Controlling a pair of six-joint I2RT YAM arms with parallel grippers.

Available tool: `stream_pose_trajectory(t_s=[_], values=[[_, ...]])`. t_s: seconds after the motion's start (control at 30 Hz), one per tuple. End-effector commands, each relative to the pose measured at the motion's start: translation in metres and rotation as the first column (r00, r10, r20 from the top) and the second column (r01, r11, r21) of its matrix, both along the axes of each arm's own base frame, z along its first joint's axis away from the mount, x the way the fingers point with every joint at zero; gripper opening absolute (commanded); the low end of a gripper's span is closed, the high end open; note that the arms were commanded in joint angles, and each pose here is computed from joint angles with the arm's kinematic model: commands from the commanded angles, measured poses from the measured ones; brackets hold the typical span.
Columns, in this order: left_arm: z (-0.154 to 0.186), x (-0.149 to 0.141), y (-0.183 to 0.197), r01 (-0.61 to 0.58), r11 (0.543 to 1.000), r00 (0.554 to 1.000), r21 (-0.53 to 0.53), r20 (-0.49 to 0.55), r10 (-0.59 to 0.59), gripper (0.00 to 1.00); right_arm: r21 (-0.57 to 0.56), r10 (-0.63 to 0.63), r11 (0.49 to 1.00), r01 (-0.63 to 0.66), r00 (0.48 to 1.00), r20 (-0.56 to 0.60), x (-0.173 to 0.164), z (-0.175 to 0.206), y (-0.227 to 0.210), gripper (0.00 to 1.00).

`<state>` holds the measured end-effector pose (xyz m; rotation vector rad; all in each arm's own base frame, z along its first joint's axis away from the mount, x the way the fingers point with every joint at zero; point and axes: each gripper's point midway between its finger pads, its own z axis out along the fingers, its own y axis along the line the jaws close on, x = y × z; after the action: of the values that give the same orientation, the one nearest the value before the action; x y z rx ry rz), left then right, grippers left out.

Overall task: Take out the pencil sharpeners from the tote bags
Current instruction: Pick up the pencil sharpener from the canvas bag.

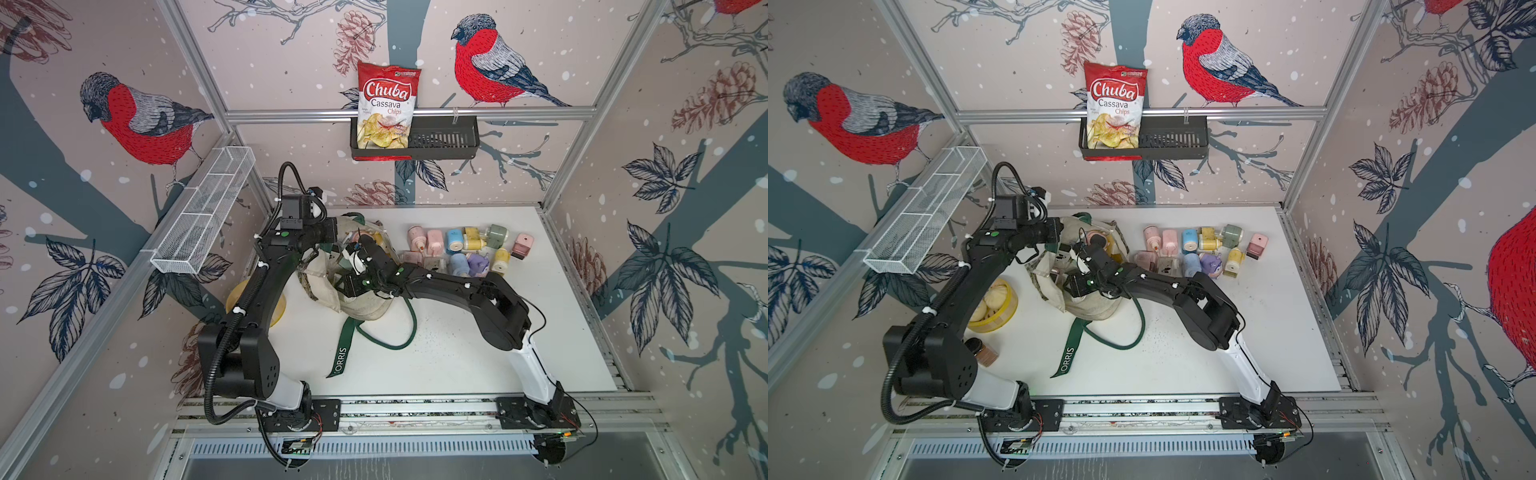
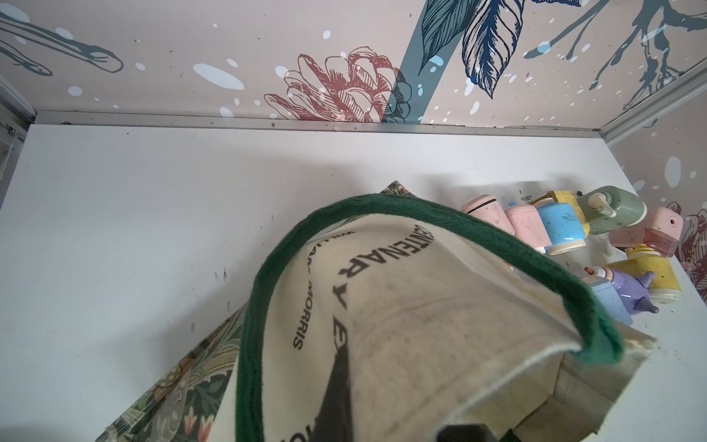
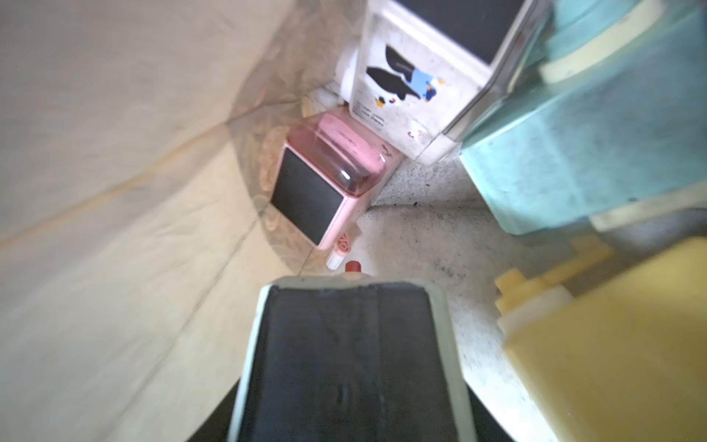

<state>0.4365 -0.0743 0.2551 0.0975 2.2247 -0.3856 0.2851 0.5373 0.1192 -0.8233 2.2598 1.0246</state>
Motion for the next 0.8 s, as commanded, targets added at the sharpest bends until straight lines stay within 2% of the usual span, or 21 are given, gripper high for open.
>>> stream_pose_trajectory(t_s=[0.0, 0.3, 0.5, 0.77], values=[[0.014, 0.01, 0.003, -0.027, 1.0, 0.998, 0.004, 0.065, 0.026, 0.0, 0.014, -0.022, 1.0, 0.021, 0.998, 0.054, 0.002, 0.017, -0.01, 0.36], [0.017, 0.008, 0.002, -0.023, 1.0, 0.997, 0.002, 0.071, 0.023, 0.0, 0.0, -0.073, 0.997, 0.073, 0.994, 0.087, -0.017, 0.042, -0.064, 0.35], [0.016, 0.008, 0.002, -0.025, 1.0, 0.998, 0.001, 0.066, 0.025, 0.0, 0.025, -0.115, 0.993, 0.112, 0.985, 0.128, -0.028, 0.076, -0.104, 0.35], [0.02, 0.007, 0.002, -0.024, 1.0, 0.997, -0.003, 0.074, 0.024, 0.0, 0.128, -0.309, 0.948, 0.291, 0.936, 0.168, -0.004, 0.134, -0.206, 0.33]])
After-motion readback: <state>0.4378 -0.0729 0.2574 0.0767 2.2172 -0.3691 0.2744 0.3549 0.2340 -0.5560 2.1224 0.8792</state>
